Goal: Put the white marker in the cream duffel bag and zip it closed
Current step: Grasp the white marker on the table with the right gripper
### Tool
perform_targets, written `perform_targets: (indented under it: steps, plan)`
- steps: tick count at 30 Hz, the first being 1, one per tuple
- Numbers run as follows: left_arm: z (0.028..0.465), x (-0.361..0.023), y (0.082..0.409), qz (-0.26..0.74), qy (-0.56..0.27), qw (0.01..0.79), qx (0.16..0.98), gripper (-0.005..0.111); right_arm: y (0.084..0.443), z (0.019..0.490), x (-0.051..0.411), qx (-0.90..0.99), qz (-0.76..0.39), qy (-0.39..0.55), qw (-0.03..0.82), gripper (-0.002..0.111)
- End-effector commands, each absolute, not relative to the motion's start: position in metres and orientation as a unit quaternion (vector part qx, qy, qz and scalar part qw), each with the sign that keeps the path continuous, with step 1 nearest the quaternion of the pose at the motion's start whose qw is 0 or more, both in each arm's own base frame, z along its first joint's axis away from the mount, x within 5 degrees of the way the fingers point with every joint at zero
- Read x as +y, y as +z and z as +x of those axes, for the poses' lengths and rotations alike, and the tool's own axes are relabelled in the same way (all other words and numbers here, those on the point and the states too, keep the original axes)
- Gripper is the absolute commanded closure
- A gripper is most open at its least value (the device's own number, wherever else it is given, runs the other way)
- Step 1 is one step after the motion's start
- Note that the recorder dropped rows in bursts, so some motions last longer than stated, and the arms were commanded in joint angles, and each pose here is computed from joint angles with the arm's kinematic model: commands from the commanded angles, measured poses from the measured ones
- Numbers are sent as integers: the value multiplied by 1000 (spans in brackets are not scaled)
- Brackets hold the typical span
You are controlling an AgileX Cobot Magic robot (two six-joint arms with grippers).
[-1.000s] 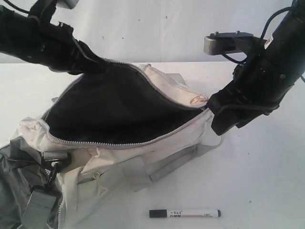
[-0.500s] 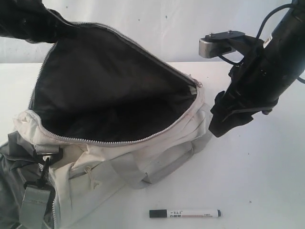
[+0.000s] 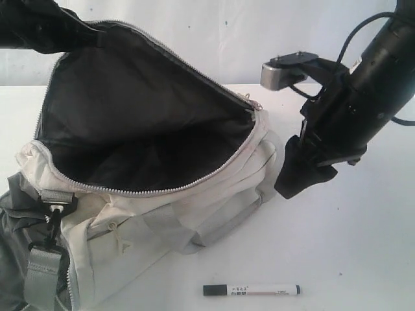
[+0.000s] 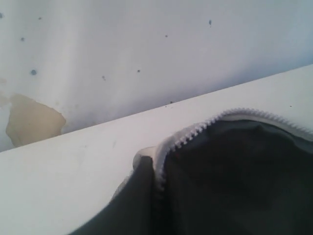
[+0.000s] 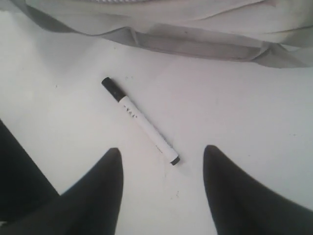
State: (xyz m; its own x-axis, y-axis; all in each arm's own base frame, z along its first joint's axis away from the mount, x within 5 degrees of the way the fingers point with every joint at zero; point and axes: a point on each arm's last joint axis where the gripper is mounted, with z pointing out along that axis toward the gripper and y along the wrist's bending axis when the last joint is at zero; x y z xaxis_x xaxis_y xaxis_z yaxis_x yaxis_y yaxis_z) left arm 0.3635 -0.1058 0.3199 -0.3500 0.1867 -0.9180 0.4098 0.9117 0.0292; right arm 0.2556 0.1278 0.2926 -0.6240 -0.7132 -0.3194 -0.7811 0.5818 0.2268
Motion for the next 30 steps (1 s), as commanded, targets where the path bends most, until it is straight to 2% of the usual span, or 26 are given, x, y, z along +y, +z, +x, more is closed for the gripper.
perform_targets:
  steps: [1,9,18,21,26,30]
  plan:
    - [372,-103,332,175,-83,569,799,107,269,245,137,848,-492,186,63,61]
    - [373,-103,335,178,-82,574,795,107,229,224,161,825,-534,186,9,61]
    - [373,-103,335,178,-82,574,795,107,201,223,193,816,-552,156,65,61]
    - [373,-103,335,178,-82,574,795,107,191,219,202,817,-555,145,52,61]
    - [373,-103,335,178,-82,574,795,107,170,215,216,834,-546,67,44,61]
    - [373,-103,335,178,-82,574,795,107,163,207,228,828,-555,66,37,61]
